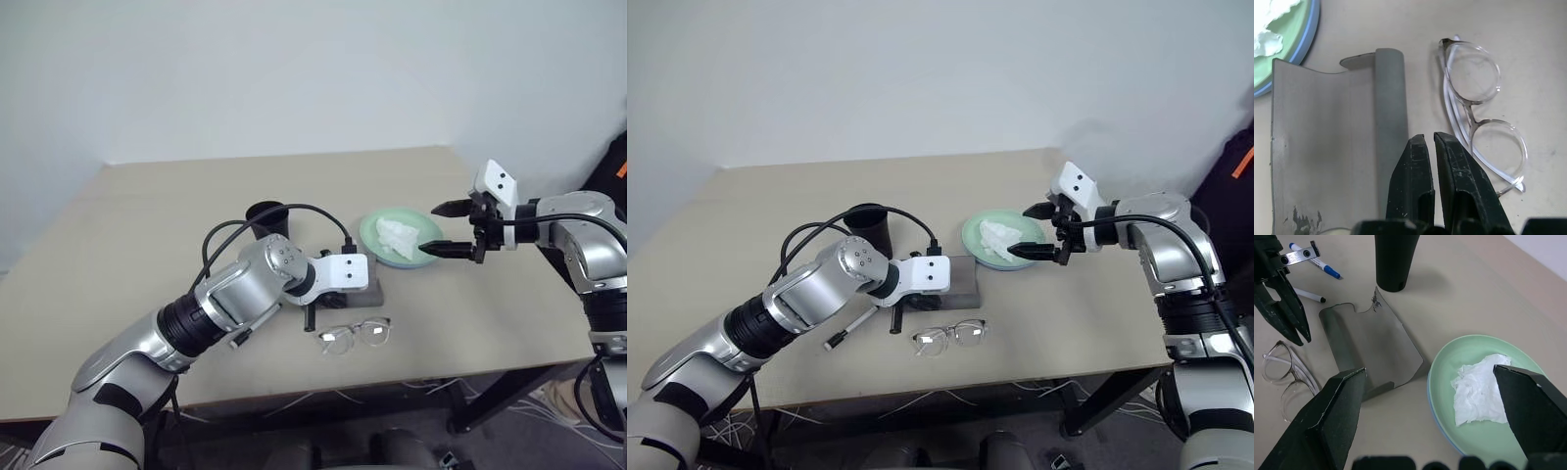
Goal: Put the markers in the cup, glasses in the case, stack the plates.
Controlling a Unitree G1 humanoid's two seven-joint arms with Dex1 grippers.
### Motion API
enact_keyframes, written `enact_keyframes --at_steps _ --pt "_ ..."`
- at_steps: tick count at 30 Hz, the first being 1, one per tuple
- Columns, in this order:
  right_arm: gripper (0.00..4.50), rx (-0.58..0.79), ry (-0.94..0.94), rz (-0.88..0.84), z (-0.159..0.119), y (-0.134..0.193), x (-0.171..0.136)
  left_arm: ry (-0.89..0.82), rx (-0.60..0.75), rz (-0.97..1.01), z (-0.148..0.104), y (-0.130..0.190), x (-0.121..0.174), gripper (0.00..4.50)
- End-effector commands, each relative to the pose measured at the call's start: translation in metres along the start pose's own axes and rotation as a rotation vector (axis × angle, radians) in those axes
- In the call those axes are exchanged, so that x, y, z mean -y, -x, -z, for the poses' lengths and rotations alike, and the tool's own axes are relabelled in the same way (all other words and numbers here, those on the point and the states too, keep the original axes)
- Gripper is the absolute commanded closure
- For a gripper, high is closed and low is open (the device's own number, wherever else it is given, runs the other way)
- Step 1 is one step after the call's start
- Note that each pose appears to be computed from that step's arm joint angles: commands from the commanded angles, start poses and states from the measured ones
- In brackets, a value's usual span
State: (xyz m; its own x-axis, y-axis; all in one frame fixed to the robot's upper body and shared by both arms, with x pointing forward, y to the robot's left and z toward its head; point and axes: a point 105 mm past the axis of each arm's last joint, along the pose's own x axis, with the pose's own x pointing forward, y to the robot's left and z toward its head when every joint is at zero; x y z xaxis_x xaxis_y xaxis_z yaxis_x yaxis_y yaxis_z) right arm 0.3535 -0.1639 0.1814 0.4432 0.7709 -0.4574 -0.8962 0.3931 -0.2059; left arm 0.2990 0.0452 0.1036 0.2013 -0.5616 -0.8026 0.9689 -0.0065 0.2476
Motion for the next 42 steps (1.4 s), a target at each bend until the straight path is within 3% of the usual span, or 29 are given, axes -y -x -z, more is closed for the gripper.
enact_keyframes --at_steps 1,2,9,35,39,42 --pt "0.0 0.035 0.046 0.018 -0.015 0.004 0.003 -0.057 0.03 -0.019 -0.011 0.01 -0.004 4.31" --pt "0.0 0.035 0.045 0.019 -0.014 0.004 0.003 -0.074 0.029 -0.017 -0.012 0.009 -0.004 4.31" --pt "0.0 0.031 0.043 0.015 -0.014 0.004 0.003 -0.033 -0.02 -0.031 -0.011 -0.002 -0.004 1.98" --pt "0.0 0.029 0.033 0.015 -0.013 0.004 0.001 0.025 -0.132 0.009 -0.013 -0.032 0.015 1.98" --pt "0.0 0.029 0.033 0.015 -0.013 0.005 0.0 0.034 -0.136 0.017 -0.012 -0.035 0.017 2.84" --pt "0.0 0.029 0.032 0.016 -0.014 0.005 0.0 0.041 -0.139 0.023 -0.011 -0.037 0.019 3.91"
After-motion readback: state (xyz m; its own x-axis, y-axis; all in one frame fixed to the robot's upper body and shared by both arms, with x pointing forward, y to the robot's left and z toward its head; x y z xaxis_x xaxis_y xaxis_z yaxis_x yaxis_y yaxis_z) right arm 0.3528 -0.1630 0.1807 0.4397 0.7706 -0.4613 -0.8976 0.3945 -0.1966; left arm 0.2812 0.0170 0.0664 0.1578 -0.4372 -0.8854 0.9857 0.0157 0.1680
